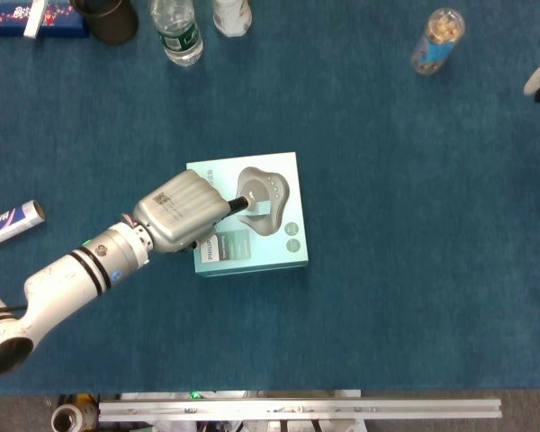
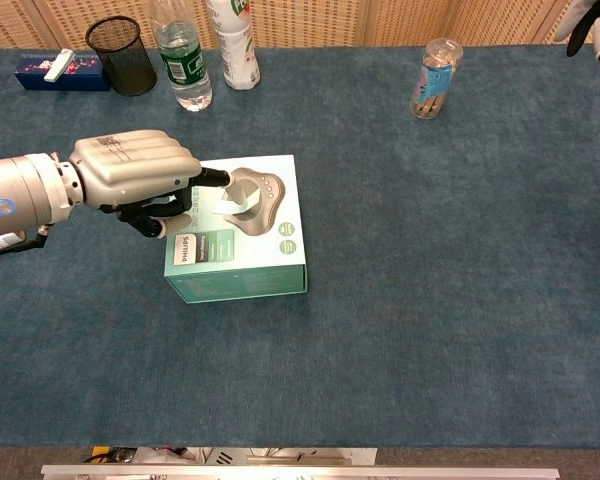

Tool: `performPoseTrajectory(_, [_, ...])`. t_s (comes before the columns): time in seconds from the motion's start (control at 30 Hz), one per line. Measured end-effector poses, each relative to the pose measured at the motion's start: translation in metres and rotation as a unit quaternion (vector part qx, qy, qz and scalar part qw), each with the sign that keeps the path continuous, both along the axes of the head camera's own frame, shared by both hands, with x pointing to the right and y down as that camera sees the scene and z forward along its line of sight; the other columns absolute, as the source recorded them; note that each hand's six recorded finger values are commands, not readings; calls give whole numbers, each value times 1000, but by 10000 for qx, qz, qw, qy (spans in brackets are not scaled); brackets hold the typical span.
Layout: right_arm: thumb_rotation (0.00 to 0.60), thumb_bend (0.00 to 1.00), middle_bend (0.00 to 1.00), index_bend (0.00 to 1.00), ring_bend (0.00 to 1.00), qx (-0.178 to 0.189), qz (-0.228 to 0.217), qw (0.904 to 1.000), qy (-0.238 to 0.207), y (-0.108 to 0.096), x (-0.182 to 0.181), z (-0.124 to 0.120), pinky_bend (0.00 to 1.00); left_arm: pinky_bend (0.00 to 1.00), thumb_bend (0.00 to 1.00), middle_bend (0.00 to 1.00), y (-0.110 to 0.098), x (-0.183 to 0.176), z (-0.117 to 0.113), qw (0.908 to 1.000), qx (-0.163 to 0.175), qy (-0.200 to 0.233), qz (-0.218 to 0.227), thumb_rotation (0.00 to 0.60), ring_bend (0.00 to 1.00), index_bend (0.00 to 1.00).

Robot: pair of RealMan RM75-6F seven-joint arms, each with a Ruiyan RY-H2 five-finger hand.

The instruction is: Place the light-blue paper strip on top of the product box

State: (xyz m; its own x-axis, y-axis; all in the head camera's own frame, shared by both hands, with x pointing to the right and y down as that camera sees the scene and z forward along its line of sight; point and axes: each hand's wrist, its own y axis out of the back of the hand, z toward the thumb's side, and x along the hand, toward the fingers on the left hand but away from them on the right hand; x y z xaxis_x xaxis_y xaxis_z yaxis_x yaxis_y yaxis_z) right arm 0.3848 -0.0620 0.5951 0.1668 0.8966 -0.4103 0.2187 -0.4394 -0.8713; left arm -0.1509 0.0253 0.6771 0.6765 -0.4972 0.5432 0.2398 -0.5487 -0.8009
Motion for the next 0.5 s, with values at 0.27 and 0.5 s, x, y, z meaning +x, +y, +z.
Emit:
performPoseTrajectory(0.27, [600, 644, 497, 446, 640, 7, 26, 10000, -14, 1, 3, -1, 875, 1000, 820, 1000, 0, 7, 4, 10000, -5, -59, 34, 600, 1000, 208])
performPoseTrajectory(0.5, [600, 644, 497, 446, 641, 22, 31, 10000, -24, 1, 4, -2, 875, 1000, 820, 1000, 1, 10, 7, 9999, -14, -121, 51, 600, 1000, 208])
